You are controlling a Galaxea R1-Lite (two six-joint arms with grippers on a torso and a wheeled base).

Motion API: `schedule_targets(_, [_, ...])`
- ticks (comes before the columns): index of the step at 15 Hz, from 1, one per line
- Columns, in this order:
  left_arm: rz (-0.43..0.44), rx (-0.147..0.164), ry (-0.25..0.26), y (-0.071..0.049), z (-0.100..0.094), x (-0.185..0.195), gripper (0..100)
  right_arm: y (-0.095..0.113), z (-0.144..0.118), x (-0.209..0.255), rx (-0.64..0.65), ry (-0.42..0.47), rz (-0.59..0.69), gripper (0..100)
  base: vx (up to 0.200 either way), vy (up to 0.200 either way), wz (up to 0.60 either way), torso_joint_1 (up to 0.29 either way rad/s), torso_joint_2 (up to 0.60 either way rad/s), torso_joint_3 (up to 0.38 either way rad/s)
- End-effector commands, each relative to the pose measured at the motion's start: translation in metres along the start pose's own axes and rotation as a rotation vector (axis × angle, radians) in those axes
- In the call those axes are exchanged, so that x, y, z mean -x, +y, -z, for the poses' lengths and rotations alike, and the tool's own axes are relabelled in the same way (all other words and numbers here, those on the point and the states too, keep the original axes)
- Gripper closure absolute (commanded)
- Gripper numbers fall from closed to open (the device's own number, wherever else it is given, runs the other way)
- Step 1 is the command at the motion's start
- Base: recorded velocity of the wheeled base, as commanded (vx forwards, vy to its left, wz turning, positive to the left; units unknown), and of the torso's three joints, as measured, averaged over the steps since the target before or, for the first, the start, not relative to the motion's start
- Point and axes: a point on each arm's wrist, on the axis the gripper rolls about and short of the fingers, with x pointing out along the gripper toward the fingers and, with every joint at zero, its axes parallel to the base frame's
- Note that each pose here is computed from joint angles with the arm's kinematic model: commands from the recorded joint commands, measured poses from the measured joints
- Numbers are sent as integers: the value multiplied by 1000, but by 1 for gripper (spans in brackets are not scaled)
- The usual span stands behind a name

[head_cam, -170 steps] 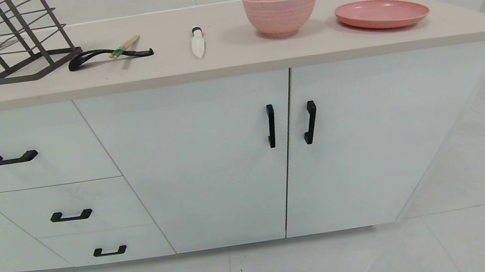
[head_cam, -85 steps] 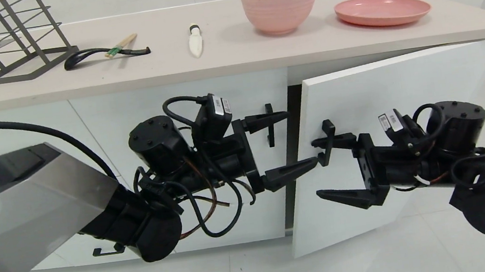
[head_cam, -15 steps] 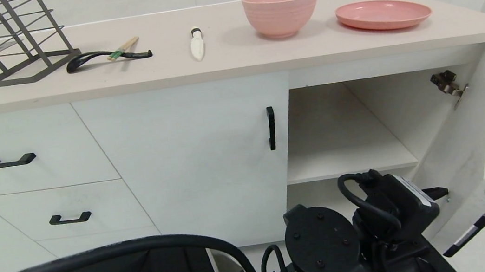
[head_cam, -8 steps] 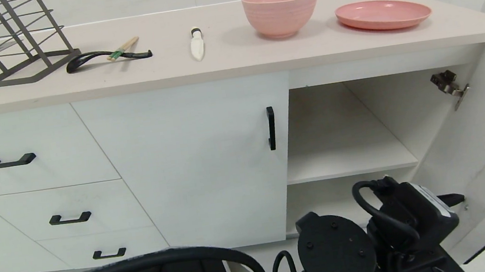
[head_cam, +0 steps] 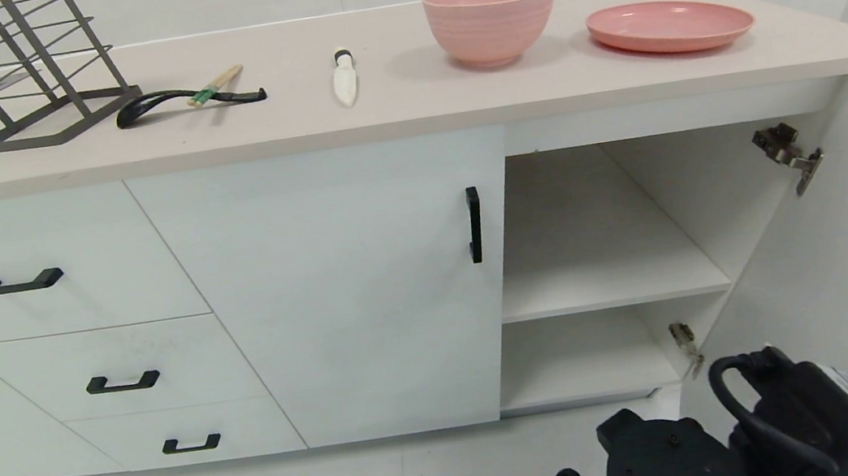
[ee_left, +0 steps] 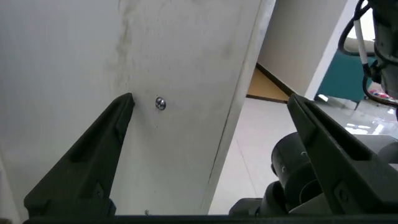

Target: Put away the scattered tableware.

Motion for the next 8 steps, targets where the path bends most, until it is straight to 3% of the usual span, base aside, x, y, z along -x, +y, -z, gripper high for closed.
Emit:
schedule_targets(1, [25,12,6,-6,21,-13,0,0,0,-1,-1,1,-2,0,0,0,0,0,0,0])
schedule_targets(2, [63,13,-21,-15,28,-27,0,0,-1,-1,1,-6,-1,0,0,0,0,0,0,0])
schedule_targets(4, [128,13,-27,-23,37,-30,0,-1,-2,-1,11,-22,3,0,0,0,0,0,0,0])
schedule_targets(6, [116,1,-46,-13,39,-23,0,-2,-6,0,29,-57,7,0,0,0,0,0,0,0])
schedule_targets(7, [77,-8,-57,7,37,-15,0,-2,-9,0,42,-82,11,0,0,0,0,0,0,0])
schedule_targets(8, [57,-18,-71,16,34,-9,0,-2,-10,0,48,-94,13,0,0,0,0,0,0,0])
